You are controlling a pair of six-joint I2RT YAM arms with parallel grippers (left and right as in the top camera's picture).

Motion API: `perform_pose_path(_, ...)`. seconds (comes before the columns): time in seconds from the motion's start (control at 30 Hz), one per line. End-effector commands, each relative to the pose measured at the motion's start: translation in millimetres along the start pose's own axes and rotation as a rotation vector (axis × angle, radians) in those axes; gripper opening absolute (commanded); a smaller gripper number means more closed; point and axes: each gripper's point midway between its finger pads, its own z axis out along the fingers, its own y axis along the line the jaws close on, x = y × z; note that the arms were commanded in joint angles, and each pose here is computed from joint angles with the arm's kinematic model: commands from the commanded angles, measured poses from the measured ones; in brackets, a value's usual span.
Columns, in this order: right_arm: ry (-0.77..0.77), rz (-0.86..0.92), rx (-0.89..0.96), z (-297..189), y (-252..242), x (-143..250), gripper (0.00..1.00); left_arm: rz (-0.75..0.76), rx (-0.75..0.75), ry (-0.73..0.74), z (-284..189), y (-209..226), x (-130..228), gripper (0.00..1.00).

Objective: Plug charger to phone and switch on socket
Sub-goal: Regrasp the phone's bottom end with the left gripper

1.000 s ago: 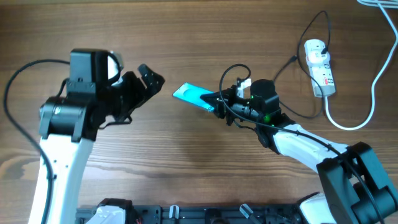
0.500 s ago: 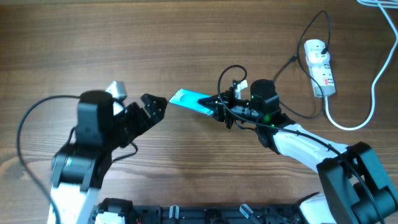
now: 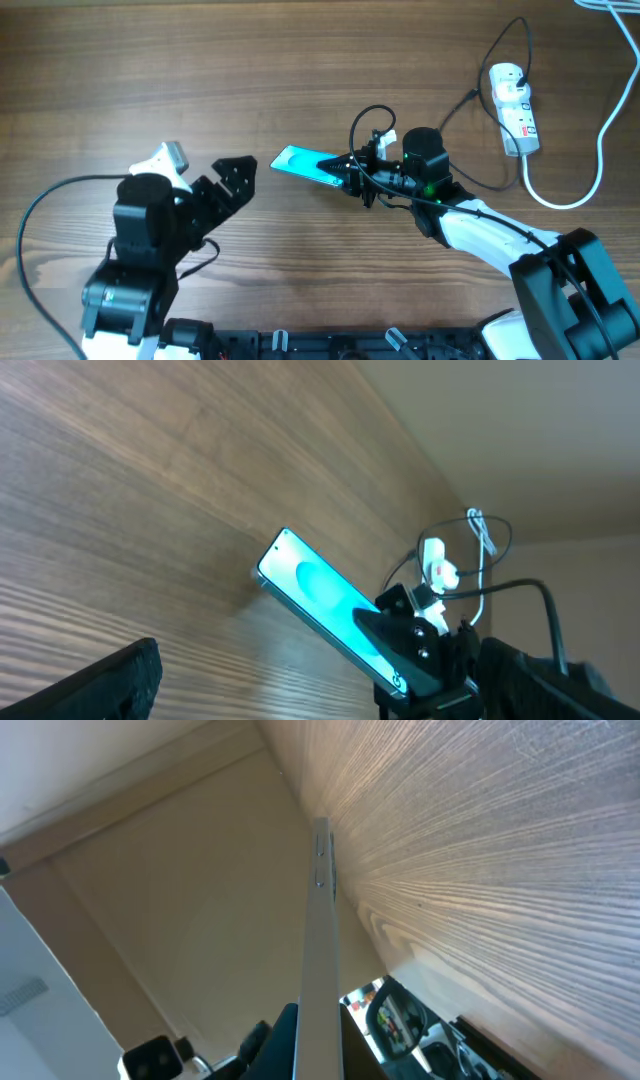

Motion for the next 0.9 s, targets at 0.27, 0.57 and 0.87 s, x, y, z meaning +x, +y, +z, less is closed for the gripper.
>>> perform_pose_path(0.27,-0.006,0.108,-0.040,-0.9,17.3,0.6,0.04,-0.120,-0.054,0.193,72.1,-9.4,42.1,1.00)
perform_pose_path(0.57,-0.043,0.049,-0.072,9.0,24.2,5.3,0.04,-0.392,-0.174,0.216,92.5,7.2,57.5,0.86)
perform_pose_path(0.87,-0.037,0.006,-0.098,12.4,30.9,11.6,0.04,-0.561,-0.171,0.200,108.5,3.4,54.5,0.70)
